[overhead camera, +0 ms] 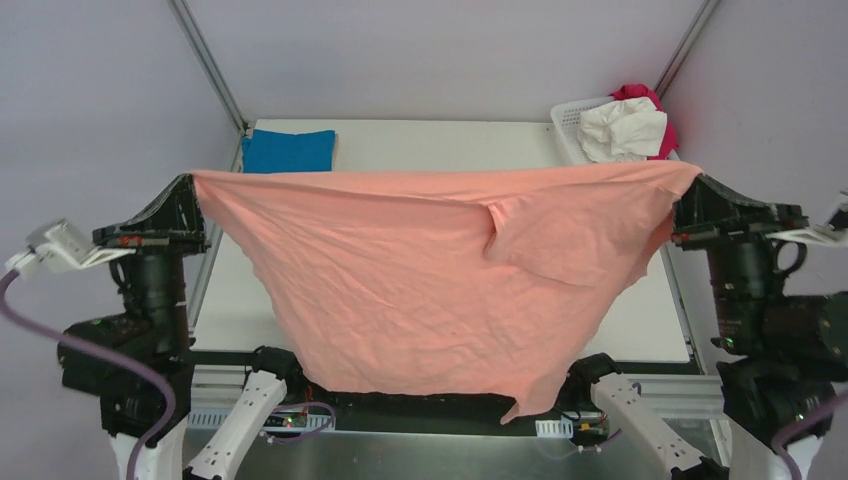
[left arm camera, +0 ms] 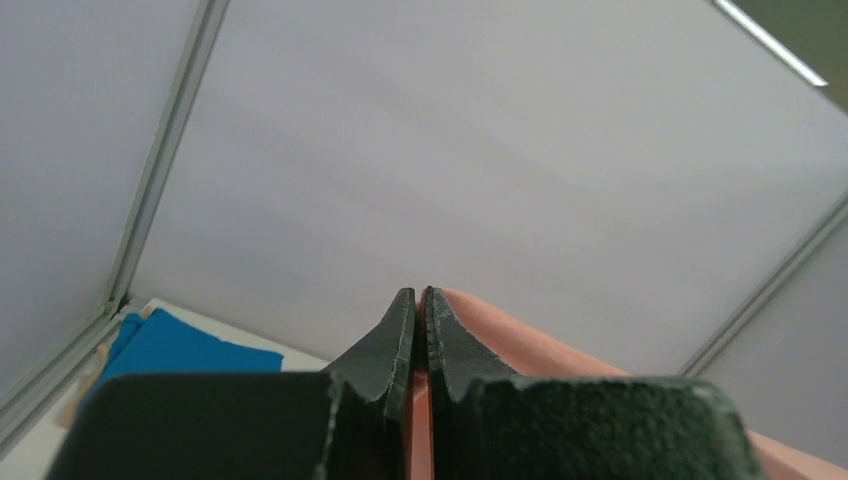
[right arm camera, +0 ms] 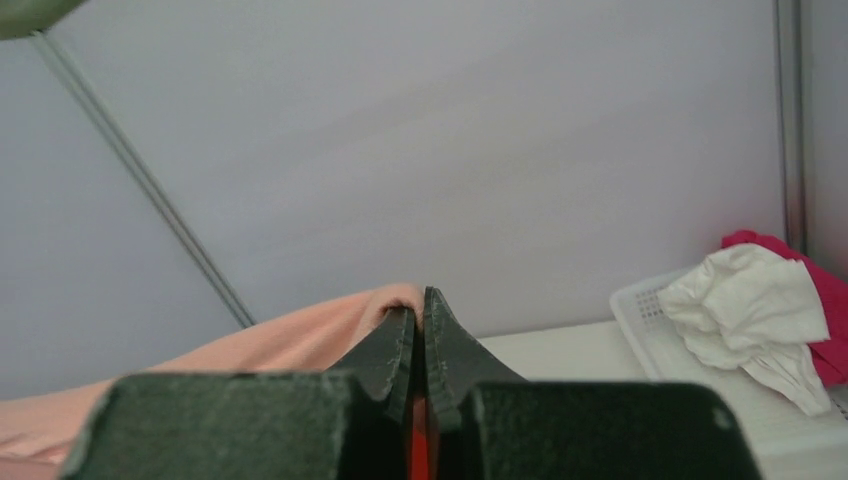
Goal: Fold and stack the t-shirts
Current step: Flatten out the tshirt
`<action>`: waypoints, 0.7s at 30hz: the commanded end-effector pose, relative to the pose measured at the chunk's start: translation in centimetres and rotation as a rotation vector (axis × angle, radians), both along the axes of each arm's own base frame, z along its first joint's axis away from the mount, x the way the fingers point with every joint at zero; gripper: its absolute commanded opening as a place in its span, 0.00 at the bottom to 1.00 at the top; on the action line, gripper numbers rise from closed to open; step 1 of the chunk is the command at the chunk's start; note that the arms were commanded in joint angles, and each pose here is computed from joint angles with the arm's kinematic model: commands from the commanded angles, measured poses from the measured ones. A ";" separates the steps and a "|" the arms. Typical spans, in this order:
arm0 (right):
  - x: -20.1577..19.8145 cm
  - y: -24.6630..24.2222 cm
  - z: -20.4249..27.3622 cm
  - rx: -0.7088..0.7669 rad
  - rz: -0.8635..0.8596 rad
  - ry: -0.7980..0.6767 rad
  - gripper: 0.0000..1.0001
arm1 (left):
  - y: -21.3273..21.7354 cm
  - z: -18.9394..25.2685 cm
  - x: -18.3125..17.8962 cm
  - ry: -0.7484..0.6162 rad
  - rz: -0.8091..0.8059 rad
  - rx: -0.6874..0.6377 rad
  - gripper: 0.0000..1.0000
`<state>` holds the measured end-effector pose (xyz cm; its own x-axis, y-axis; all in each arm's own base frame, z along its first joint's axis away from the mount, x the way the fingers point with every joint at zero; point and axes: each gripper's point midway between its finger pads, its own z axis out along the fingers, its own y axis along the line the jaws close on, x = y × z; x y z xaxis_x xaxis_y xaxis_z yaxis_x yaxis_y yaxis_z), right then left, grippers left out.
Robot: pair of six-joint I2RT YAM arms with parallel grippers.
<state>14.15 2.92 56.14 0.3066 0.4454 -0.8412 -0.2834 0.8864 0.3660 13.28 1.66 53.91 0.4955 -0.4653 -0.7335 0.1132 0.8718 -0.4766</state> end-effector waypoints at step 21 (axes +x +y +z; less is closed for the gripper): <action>35.7 -0.7 -40.4 -0.141 -0.464 0.986 0.75 | -0.6 -40.9 36.3 1.183 0.251 0.084 0.86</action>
<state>44.63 2.30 10.90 -0.5530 0.3221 -0.7684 0.4272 0.9014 0.0704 46.25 2.64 9.47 -0.4963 -0.3242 -0.8054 -0.5610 0.8277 0.0125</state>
